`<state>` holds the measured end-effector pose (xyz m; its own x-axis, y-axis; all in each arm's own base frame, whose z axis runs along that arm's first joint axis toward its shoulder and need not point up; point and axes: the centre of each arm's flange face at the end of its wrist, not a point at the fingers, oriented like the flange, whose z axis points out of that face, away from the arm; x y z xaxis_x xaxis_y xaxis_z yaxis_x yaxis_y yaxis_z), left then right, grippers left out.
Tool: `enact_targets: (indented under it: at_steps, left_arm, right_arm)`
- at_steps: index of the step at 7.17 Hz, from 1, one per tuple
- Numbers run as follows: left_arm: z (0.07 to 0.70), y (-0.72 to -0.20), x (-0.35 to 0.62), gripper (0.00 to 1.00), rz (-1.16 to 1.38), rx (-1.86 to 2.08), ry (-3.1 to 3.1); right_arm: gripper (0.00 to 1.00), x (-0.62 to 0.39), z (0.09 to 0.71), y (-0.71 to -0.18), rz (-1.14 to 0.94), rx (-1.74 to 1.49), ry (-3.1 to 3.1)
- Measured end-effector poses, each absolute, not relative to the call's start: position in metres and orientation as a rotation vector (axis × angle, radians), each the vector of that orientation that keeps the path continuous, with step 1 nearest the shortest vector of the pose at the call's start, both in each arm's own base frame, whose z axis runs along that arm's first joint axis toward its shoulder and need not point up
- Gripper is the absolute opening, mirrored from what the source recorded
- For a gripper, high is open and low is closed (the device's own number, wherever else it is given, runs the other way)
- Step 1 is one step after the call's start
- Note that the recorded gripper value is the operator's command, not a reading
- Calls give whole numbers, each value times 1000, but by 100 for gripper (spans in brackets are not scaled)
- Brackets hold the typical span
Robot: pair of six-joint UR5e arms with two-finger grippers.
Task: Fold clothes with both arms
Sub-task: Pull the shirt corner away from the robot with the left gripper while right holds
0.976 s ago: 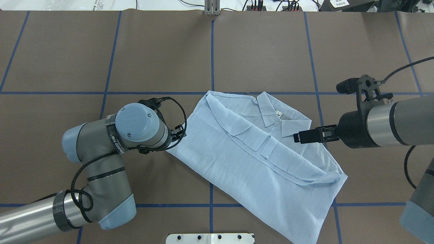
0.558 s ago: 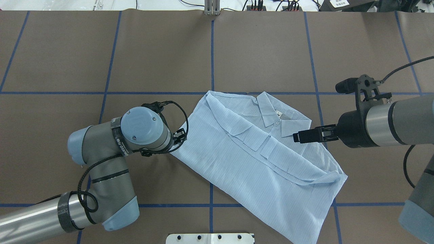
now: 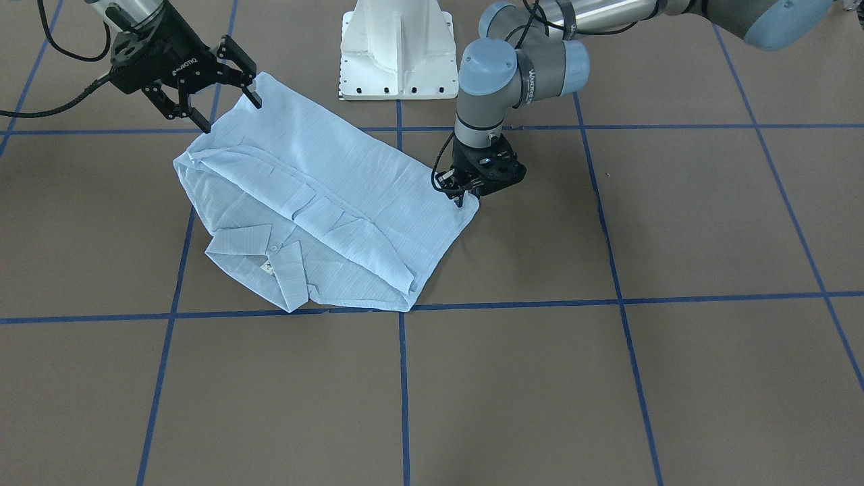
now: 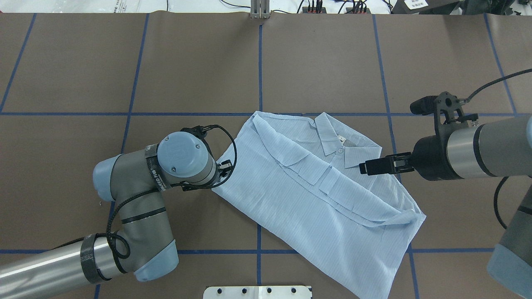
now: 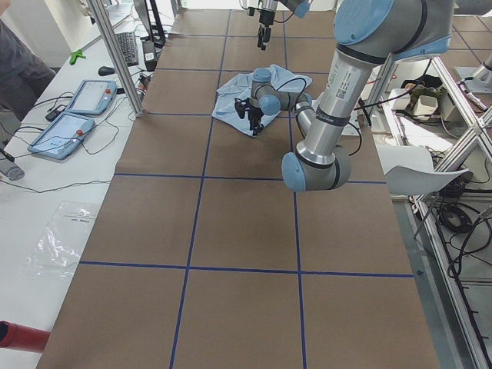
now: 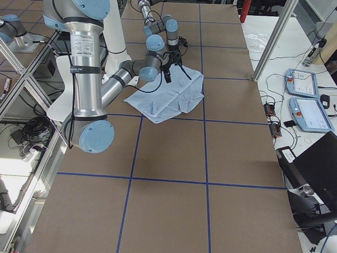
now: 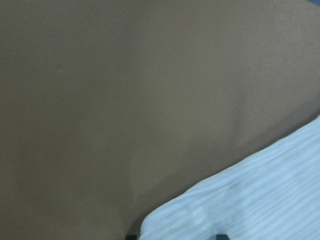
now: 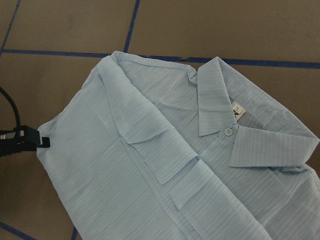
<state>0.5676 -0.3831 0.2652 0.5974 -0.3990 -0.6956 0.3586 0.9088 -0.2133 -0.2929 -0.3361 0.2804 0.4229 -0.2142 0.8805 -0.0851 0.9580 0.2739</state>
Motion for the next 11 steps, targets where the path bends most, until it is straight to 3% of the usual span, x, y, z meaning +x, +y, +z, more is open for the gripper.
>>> enact_targets:
  at_steps: [3,5,8,11]
  left_arm:
    - [251,-383,557,0,-440,-50,849]
    - [251,-415,533,0,-495,-24,852]
    - [247,-496,516,0,-602,34,874]
    - [233,-612,531,0,-654,130,975]
  right_arm:
    - [100,-293,282,-338,-77,299,-1131]
    - [100,-293,285,-340,-70,300,-1124]
    - [100,-293,286,-342,-62,301,-1120]
    - [100,-293,290,-345,-52,301,-1111]
